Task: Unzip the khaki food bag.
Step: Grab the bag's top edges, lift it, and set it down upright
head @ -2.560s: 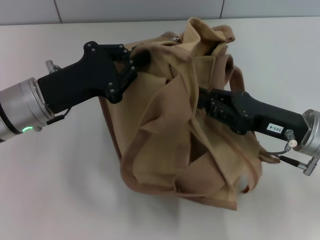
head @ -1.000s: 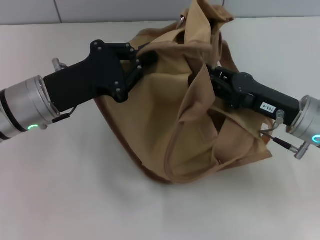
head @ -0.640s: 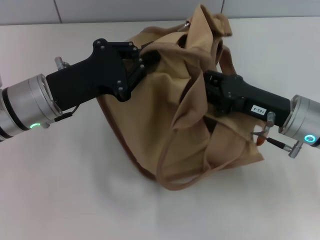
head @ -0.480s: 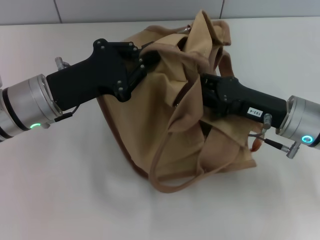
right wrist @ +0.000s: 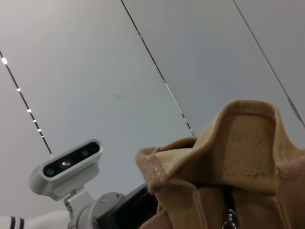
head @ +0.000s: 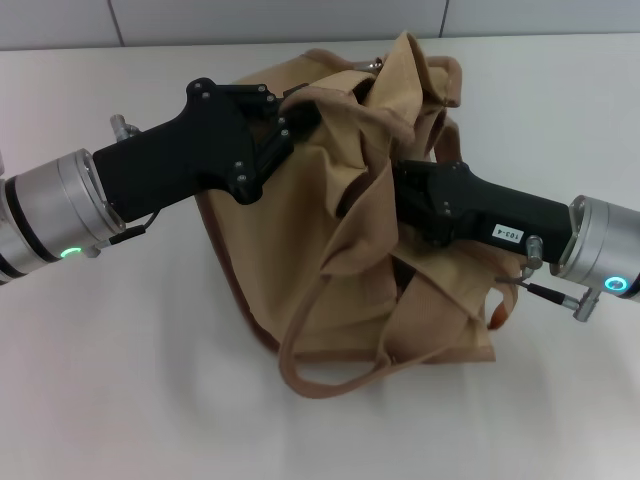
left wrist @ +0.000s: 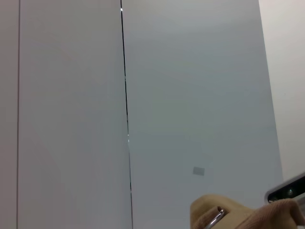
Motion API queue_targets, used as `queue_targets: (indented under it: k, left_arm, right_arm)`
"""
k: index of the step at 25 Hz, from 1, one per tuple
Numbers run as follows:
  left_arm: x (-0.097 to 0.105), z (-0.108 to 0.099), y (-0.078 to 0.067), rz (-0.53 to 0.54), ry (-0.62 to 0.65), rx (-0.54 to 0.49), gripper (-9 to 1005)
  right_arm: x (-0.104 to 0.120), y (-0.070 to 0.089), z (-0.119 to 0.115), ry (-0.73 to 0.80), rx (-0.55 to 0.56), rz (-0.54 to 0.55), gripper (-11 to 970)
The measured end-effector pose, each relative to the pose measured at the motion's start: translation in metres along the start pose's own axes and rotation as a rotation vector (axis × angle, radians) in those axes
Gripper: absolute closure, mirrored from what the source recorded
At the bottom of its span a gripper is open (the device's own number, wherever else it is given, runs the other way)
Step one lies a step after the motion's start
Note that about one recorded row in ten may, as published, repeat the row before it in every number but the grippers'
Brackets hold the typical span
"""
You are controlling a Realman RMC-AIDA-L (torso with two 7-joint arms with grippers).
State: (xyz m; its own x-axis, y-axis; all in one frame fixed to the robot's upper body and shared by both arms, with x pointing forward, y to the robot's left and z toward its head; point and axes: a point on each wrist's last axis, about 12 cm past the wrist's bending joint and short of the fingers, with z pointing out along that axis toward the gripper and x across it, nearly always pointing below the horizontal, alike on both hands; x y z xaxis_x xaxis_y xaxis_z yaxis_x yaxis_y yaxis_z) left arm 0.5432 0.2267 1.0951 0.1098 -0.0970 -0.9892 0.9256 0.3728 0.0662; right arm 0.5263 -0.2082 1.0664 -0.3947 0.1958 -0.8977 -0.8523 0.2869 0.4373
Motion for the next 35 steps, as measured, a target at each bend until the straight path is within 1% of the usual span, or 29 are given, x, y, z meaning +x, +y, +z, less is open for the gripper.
queue_targets:
  k: [3, 5, 9, 14, 20, 22, 35]
  left_arm:
    - [0.000, 0.000, 0.000, 0.000, 0.002, -0.002, 866]
    - [0.000, 0.000, 0.000, 0.000, 0.002, -0.003, 865]
    - [0.000, 0.000, 0.001, 0.000, 0.004, -0.005, 864]
    - [0.001, 0.000, 0.001, 0.000, 0.004, -0.006, 863]
    - [0.001, -0.001, 0.000, -0.004, 0.006, -0.006, 862]
    - [0.002, -0.002, -0.001, -0.004, 0.006, -0.007, 861]
    - [0.002, -0.004, -0.002, -0.008, 0.002, -0.010, 858]
  right_arm:
    - [0.000, 0.002, -0.001, -0.005, -0.010, 0.003, 810]
    - [0.000, 0.005, -0.003, -0.017, -0.036, 0.008, 823]
    - [0.000, 0.008, -0.006, -0.028, -0.056, 0.013, 849]
    - [0.002, 0.010, -0.011, -0.040, -0.051, 0.020, 850]
    - [0.003, 0.010, -0.013, -0.041, -0.047, 0.023, 901]
    - [0.003, 0.010, -0.013, -0.042, -0.045, 0.024, 941]
    - [0.006, 0.011, -0.017, -0.047, -0.035, 0.046, 953]
